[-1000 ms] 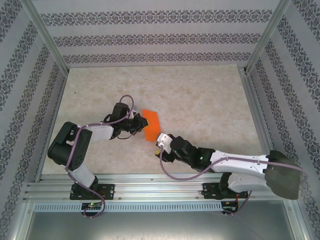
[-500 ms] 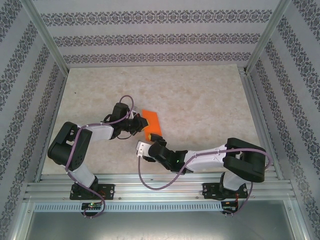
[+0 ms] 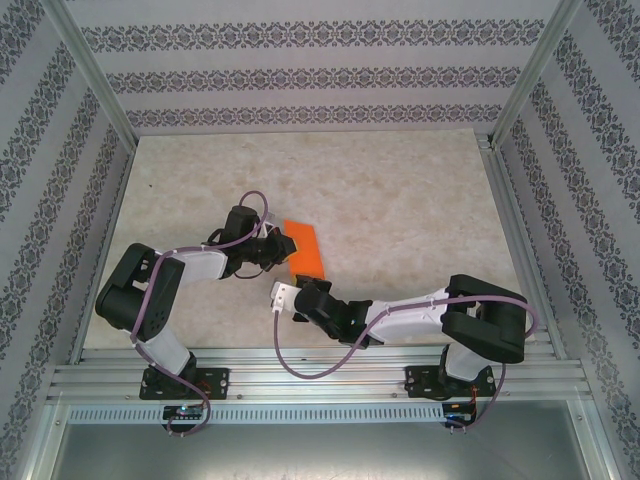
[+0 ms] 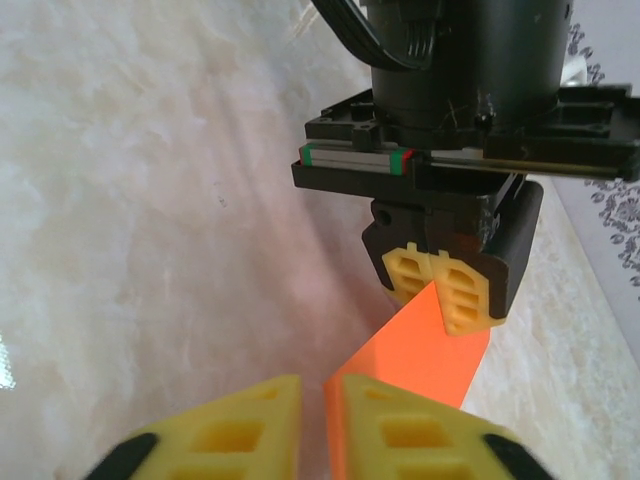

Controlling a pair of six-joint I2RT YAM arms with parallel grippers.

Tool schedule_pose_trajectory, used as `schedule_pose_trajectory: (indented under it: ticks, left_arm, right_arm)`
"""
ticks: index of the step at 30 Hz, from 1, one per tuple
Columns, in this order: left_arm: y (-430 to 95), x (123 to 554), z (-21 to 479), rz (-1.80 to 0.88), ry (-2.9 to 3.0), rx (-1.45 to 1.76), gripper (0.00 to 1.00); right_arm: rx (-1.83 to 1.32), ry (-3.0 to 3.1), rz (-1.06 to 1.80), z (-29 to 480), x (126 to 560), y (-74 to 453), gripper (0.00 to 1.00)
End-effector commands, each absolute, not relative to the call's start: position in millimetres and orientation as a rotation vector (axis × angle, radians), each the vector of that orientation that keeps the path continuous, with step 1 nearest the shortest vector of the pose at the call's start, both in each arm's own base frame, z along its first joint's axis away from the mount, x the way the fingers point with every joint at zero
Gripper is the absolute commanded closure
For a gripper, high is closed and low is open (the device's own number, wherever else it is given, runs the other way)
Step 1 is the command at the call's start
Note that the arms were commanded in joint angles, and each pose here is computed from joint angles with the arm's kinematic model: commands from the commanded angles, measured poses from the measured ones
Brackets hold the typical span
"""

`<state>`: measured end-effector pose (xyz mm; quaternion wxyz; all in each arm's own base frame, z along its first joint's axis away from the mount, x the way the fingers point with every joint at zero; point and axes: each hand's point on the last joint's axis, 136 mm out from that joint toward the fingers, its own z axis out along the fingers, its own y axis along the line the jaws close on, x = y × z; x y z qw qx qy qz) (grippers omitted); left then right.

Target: Fold a paper plane with a square sheet of paper (fold left side to right side)

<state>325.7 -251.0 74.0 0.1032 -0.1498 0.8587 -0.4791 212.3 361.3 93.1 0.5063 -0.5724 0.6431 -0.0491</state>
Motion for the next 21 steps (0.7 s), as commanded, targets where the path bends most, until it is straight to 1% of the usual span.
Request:
schedule_pose_trajectory:
  ticks: [1, 3, 8, 10, 11, 14, 15, 16, 17, 18, 21]
  left_arm:
    - [-254.0, 324.6, 71.0, -1.408, 2.55, -0.435, 1.0]
    - [-253.9, 323.5, 70.4, -1.405, 2.554, -0.429, 1.0]
    - [-252.8, 320.9, 68.1, -1.39, 2.566, -0.411, 0.95]
    - [-252.1, 319.2, 67.3, -1.387, 2.572, -0.398, 0.89]
    - [-251.8, 318.2, 67.1, -1.38, 2.58, -0.384, 0.85]
    - [-246.9, 315.5, 65.6, -1.322, 2.604, -0.36, 0.81]
    - [-245.3, 315.0, 65.3, -1.31, 2.612, -0.351, 0.77]
    - [-244.7, 314.8, 65.9, -1.3, 2.621, -0.333, 0.71]
    - [-242.5, 313.4, 65.6, -1.279, 2.637, -0.314, 0.63]
    - [-238.8, 312.4, 65.9, -1.254, 2.653, -0.293, 0.59]
    - [-219.2, 312.5, 73.1, -1.173, 2.668, -0.271, 0.52]
  right_arm:
    - [-1.359, 1.577, -0.112, 95.8, 216.8, 365.1, 0.92]
    - [-1.352, 1.596, -0.112, 94.2, 219.6, 362.7, 1.0]
    - [-1.347, 1.623, -0.09, 94.4, 221.6, 360.0, 1.0]
    - [-1.342, 1.636, -0.085, 93.5, 223.2, 358.1, 1.0]
    - [-1.338, 1.642, -0.075, 93.3, 223.6, 357.7, 1.0]
    - [-1.327, 1.67, -0.046, 92.3, 225.1, 356.1, 1.0]
    - [-1.325, 1.678, -0.033, 91.6, 225.2, 355.8, 1.0]
    - [-1.326, 1.684, -0.022, 91.3, 225.0, 355.8, 1.0]
    - [-1.332, 1.694, -0.01, 89.9, 224.4, 355.8, 1.0]
    - [-1.334, 1.703, -0.007, 89.0, 225.0, 355.1, 1.0]
    - [-1.336, 1.721, 0.002, 86.1, 225.4, 353.8, 1.0]
